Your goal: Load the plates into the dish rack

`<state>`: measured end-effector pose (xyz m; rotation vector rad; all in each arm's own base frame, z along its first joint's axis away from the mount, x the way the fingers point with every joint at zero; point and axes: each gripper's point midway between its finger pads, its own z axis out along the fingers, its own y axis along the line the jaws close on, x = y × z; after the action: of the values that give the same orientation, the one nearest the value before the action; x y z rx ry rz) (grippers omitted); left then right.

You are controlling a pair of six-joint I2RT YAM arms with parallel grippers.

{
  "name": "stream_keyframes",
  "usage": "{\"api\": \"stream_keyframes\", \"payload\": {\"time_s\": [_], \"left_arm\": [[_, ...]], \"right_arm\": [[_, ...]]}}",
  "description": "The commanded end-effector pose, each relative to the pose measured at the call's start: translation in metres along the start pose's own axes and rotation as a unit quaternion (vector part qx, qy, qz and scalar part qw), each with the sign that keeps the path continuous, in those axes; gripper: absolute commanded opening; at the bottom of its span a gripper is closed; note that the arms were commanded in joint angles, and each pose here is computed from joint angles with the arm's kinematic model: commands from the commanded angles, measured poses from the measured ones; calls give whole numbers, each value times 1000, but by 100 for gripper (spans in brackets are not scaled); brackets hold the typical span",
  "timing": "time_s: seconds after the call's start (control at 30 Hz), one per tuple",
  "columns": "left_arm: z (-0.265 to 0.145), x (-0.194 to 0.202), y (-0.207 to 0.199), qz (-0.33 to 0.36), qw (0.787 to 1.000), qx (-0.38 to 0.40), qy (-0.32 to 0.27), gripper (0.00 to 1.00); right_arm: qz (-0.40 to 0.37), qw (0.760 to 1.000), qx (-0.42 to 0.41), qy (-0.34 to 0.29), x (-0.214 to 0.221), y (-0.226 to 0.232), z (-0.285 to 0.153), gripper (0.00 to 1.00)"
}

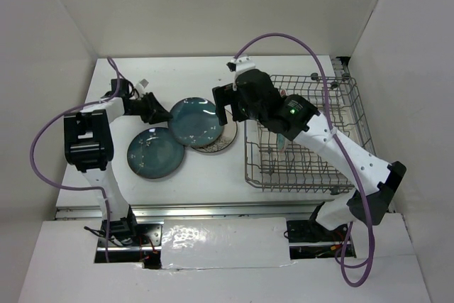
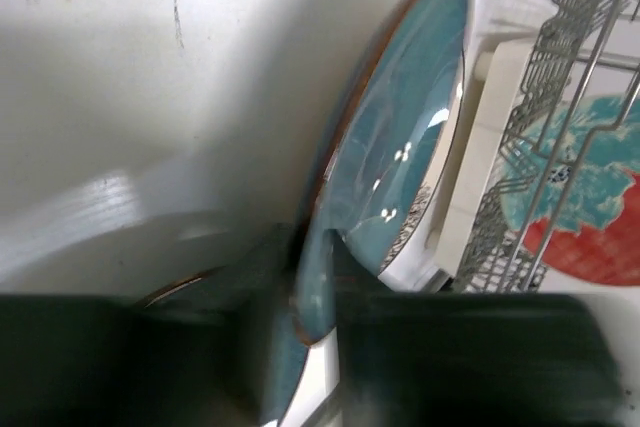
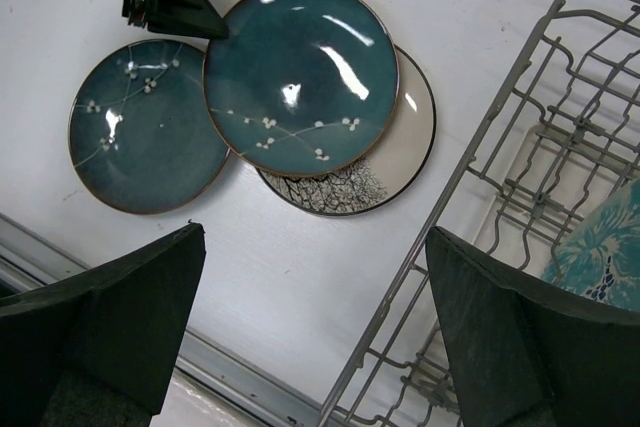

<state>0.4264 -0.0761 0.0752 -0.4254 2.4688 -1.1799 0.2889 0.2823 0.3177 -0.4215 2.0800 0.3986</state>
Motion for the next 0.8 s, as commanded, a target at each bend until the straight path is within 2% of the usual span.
{"api": "stream_keyframes", "payload": {"time_s": [0.0, 0.13, 0.33, 0.37, 0.63, 0.77], "left_arm": [[-2, -18, -18, 14, 999, 42, -11, 44], [3, -17, -17, 15, 998, 54, -3, 62], [12, -14, -9, 13, 998, 61, 11, 69], [14, -15, -9, 15, 998, 61, 13, 73], [35, -10, -16, 42, 997, 59, 34, 75], [42, -9, -18, 43, 996, 64, 42, 70]], "right_arm": [[9, 1000, 2, -30, -15, 0, -10, 97], [13, 999, 9, -28, -13, -3, -10, 97], [16, 1000, 10, -25, -11, -3, -11, 98], [17, 1000, 10, -23, -10, -3, -11, 97], [27, 999, 16, -21, -6, -4, -14, 98], [26, 999, 21, -18, -5, -6, -14, 98]]}}
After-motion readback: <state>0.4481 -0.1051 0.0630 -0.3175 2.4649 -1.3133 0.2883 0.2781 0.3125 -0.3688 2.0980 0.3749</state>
